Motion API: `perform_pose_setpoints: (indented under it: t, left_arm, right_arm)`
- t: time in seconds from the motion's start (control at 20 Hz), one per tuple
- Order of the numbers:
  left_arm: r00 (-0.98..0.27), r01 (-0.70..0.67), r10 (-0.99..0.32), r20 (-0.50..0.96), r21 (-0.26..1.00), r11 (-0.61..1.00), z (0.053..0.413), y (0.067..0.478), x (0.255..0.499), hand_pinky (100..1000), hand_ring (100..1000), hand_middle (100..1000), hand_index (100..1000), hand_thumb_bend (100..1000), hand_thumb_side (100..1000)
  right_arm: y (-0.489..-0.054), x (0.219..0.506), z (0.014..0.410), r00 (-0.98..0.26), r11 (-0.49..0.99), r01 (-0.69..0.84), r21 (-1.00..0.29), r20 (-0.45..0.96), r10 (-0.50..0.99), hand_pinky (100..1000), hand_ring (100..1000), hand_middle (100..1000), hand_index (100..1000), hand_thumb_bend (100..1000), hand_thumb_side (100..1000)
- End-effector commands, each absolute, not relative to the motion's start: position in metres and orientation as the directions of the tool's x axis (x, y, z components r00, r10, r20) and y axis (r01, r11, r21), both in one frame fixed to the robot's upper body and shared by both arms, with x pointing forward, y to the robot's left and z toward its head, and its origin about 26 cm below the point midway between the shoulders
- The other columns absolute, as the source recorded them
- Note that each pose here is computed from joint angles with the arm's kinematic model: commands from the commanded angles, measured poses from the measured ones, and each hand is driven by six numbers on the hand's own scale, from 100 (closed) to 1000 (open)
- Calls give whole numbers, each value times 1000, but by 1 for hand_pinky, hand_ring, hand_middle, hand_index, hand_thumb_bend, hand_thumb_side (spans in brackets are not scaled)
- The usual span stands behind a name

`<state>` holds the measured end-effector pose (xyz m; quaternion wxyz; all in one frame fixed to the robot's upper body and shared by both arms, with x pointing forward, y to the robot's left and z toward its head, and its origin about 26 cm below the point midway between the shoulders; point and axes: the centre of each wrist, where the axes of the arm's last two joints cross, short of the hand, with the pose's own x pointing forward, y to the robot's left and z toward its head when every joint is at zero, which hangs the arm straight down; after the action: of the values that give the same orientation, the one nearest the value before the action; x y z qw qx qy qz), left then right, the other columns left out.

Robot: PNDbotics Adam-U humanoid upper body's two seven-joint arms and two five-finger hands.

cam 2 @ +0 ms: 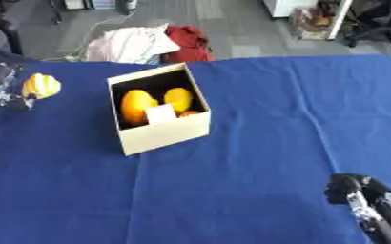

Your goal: Pick up objects on the table and place them in the box.

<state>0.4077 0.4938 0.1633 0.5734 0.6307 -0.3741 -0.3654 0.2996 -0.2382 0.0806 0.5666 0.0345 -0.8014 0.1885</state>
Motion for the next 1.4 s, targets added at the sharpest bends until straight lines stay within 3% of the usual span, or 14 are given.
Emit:
perform_pose_setpoints:
  t: [0.05,0.4,0.75,1.15,1.4]
  left_arm:
    - [495,-82,-868,-38,992,-91,180,512,399,752,655,708,876,266,213]
    - [508,-73,-860,-43,993,-93,173,514,398,726,594,625,805,270,210]
    - [514,-118,-857,-38,986,-115,178,513,399,716,576,602,789,265,203]
    - [494,-191,-868,-44,969,-158,214,517,397,748,631,678,862,295,186]
    - [477,-181,-879,-30,975,-132,221,516,397,771,696,744,889,256,207]
  right_arm:
    - [-243,301,88,-367,922,-266,-282,914,173,637,635,590,695,100,647]
    - [-243,301,88,-363,920,-274,-279,916,169,637,635,591,695,100,674]
    - [-243,301,88,-360,920,-278,-277,918,168,637,636,591,695,100,684]
    - [-245,300,87,-358,921,-269,-281,917,175,637,636,591,694,100,691]
    - [-245,301,88,-359,920,-272,-283,917,176,637,637,591,694,100,709]
